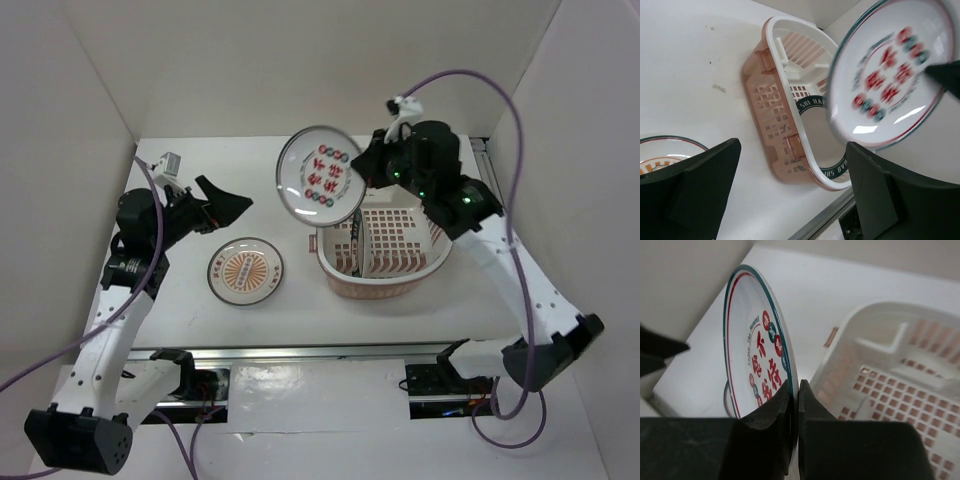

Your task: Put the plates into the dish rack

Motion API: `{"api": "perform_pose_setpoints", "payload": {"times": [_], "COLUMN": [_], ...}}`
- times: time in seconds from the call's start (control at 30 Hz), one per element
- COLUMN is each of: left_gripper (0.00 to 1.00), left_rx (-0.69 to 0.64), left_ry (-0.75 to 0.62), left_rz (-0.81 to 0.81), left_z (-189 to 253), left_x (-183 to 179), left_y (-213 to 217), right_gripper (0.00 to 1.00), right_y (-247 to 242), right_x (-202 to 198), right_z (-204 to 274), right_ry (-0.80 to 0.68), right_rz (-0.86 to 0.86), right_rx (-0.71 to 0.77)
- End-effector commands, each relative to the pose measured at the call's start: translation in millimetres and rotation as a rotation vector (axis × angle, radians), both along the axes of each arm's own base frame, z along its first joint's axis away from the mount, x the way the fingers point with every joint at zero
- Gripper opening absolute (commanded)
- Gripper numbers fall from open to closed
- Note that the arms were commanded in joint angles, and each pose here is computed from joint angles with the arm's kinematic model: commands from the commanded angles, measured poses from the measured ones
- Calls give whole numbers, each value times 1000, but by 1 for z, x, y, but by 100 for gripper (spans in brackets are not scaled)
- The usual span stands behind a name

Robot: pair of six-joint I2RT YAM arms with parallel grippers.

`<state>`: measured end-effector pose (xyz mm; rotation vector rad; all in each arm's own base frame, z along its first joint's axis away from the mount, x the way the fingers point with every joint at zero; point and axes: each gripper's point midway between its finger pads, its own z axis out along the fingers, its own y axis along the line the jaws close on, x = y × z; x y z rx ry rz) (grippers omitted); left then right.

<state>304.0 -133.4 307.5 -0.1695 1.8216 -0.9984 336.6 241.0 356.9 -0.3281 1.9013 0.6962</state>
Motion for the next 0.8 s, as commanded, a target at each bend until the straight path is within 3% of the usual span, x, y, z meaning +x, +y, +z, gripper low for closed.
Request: {"api": "perform_pose_setpoints", "payload": {"times": [0.0, 0.07, 0.3, 0.77], "left_gripper": [100, 100, 100, 100], "left_rx": [92, 120, 203, 248], "left_ry": [-46, -62, -1, 35], "left_rz": [23, 41, 63, 72], "left_z": [18, 22, -1, -22], "left_x": [-21, -27, -36, -38], "left_y": [10, 15, 25, 30], "right_gripper": [0, 0, 0, 0], "right_y": [-89, -114, -196, -156], "right_x": [-16, -22, -36, -29], "right_z": [93, 102, 51, -44], "right_ry": [-212, -226, -94, 52], "right_rz": [-348, -443, -796, -760], "right_rx": [-44, -93, -386, -506]}}
